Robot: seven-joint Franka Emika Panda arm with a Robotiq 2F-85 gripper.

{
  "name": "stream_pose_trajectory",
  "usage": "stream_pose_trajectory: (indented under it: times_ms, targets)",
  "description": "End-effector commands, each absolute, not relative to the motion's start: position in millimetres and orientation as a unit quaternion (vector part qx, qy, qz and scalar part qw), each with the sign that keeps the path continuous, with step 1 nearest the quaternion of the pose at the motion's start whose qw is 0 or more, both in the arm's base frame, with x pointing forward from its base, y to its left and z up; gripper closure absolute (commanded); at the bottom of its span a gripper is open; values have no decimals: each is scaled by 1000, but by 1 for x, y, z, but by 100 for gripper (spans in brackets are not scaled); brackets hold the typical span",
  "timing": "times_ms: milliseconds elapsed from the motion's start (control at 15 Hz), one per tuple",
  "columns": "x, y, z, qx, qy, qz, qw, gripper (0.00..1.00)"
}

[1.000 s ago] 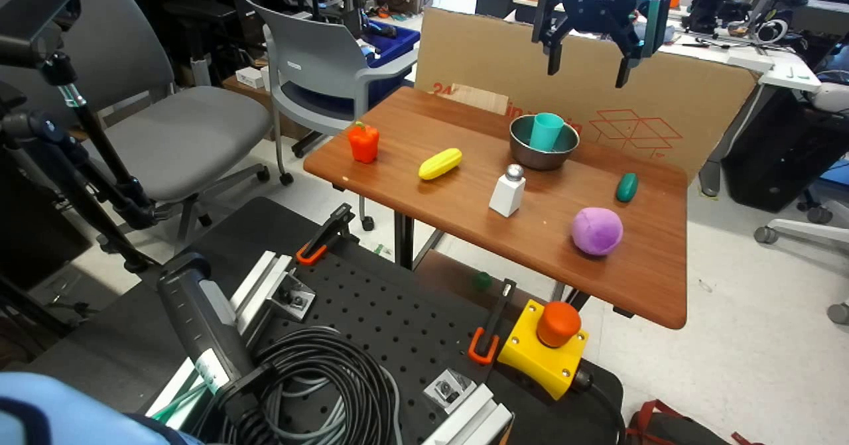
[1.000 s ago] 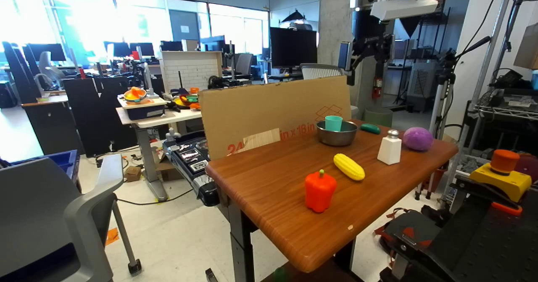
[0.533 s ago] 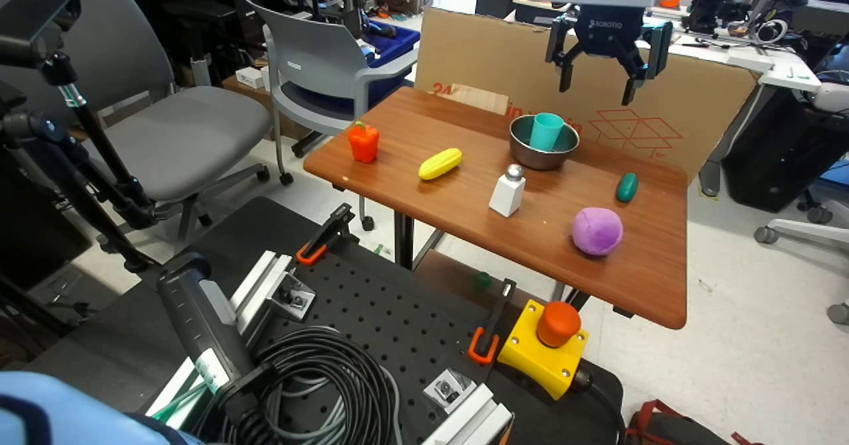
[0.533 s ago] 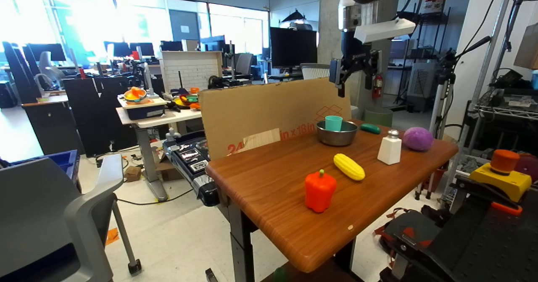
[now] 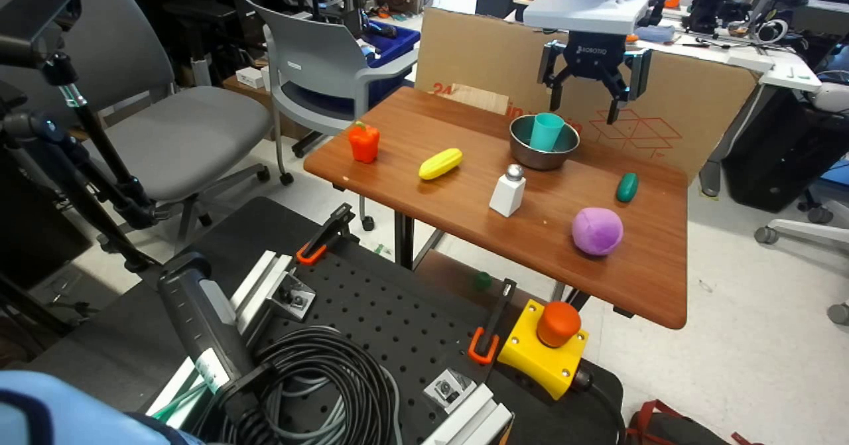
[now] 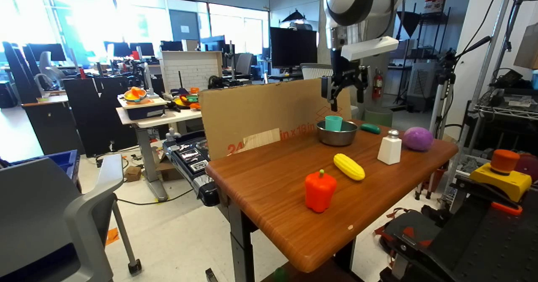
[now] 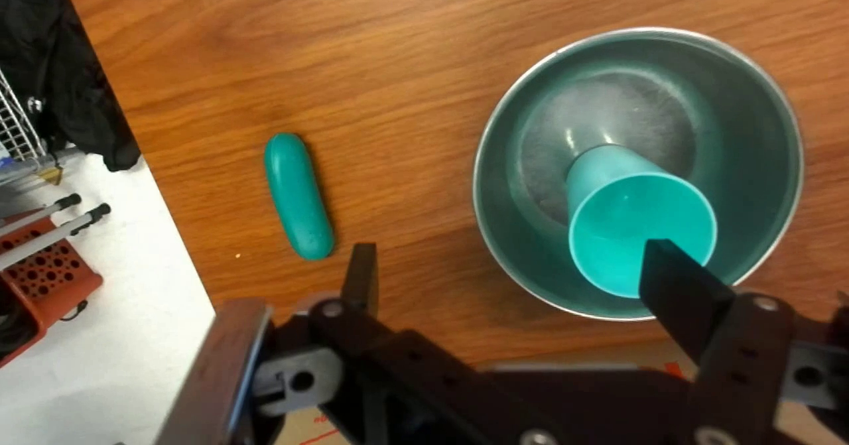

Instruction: Remove the blue cup from the pot

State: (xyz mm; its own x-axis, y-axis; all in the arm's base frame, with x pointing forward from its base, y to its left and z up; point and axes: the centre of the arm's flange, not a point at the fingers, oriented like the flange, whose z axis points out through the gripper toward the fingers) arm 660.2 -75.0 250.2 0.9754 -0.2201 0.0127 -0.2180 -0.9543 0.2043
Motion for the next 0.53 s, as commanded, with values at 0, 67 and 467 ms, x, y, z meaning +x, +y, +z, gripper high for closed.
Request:
stream_pose_trajectory:
  times_ms: [0,67,467]
  targets:
    - [682,-68,242,988,-112,-26,104,0]
    - [684,-66,239,988,-110,-29,104,0]
    - [696,-53,223,987,-105,-57,111,26]
